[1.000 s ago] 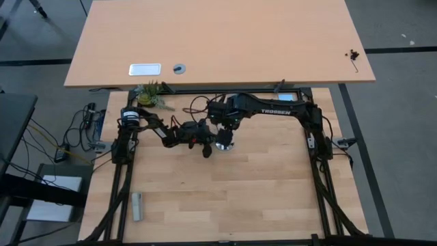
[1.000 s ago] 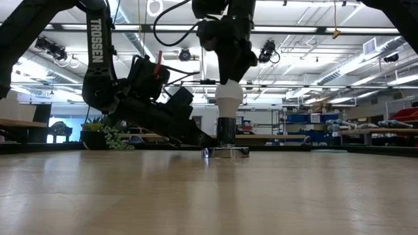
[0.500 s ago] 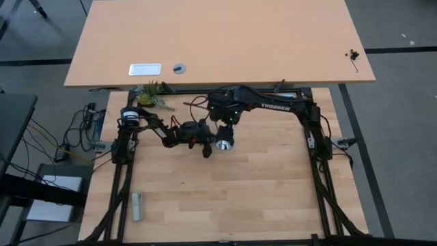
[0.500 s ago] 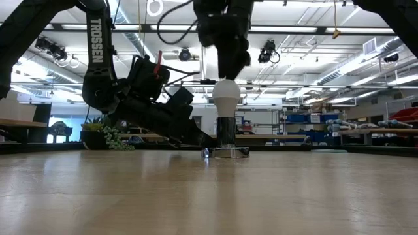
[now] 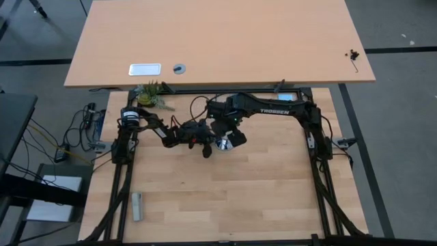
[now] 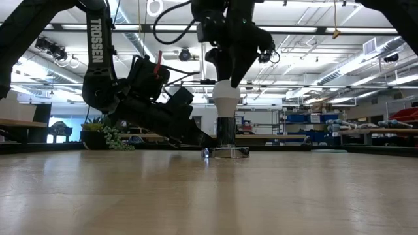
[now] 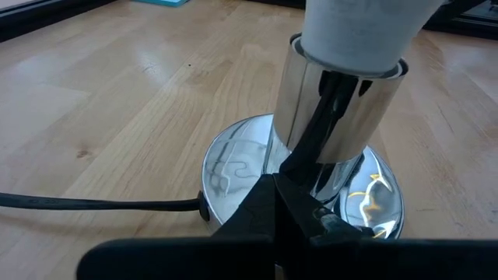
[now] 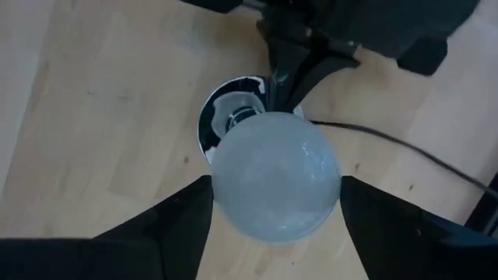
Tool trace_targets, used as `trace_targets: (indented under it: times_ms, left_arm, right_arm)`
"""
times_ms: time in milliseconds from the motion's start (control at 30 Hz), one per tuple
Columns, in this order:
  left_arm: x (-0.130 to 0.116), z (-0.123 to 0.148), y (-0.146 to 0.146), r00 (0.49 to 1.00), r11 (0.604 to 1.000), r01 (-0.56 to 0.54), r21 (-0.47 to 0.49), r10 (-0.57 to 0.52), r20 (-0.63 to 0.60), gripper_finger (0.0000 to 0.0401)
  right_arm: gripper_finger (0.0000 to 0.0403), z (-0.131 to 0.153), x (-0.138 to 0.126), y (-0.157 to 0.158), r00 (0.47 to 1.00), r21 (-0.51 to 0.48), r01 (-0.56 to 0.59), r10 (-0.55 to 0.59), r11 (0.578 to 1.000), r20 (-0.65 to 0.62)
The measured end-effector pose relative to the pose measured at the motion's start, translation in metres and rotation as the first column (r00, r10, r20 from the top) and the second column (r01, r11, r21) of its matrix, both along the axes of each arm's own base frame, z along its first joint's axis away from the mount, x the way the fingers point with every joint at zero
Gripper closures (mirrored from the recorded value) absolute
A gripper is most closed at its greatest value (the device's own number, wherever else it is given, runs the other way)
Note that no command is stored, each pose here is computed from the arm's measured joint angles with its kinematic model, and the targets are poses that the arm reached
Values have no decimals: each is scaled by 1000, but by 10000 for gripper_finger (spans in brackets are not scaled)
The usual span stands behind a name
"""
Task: Screw lightbulb
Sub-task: Insert the white lightbulb into the silver lamp
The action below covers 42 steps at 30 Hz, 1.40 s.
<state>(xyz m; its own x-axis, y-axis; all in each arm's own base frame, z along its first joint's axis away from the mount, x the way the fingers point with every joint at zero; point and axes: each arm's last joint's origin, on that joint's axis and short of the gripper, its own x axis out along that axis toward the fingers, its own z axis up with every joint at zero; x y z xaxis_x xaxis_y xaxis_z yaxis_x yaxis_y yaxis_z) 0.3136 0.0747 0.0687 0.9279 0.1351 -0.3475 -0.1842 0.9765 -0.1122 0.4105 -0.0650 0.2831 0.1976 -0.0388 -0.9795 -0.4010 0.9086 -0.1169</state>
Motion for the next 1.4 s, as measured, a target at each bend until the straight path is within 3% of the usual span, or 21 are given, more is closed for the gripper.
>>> trace_targets:
  times_ms: [133,267,333,400,500,567,667,733,867,1033,1167,1267,1400]
  left_arm:
    - [0,0,0,1000,1000,0,0,0,0,401]
    - [0,0,0,1000,1000,0,1,0,-1,401]
    - [0,0,0,1000,1000,0,1,0,-1,401]
    - [0,0,0,1000,1000,0,1,0,-1,401]
    - [0,0,0,1000,1000,0,1,0,0,401]
    - [0,0,0,1000,1000,-1,0,1,0,401]
    - [0,0,0,1000,1000,-1,0,1,0,401]
    - [0,0,0,1000,1000,-1,0,1,-1,401]
    - [0,0,0,1000,1000,0,1,0,-1,401]
    - [0,0,0,1000,1000,0,2,0,-1,401]
    - [0,0,0,1000,1000,0,2,0,-1,401]
    - [0,0,0,1000,1000,0,2,0,-1,401]
    - [0,0,0,1000,1000,0,2,0,-1,401]
  right_arm:
    - [129,-3,3,3,999,-27,33,-33,999,23]
    - [143,-3,3,1,963,21,268,-268,963,35]
    - [148,-4,2,-3,881,66,470,-472,880,32]
    - [149,-5,1,-7,728,120,679,-685,724,16]
    - [142,-11,-2,-9,506,166,854,-861,493,-44]
    - [134,-14,-4,-10,449,197,884,-887,423,-110]
    - [122,-16,-2,-11,445,238,883,-882,403,-155]
    - [114,-13,-1,-10,470,250,870,-869,425,-155]
    - [100,0,2,-11,598,260,788,-795,558,-106]
    - [89,24,4,-11,803,254,569,-595,782,33]
    - [90,26,4,-6,946,162,298,-314,941,84]
    - [96,23,4,0,984,76,145,-152,987,89]
    - [103,10,4,10,999,-29,12,-11,1000,38]
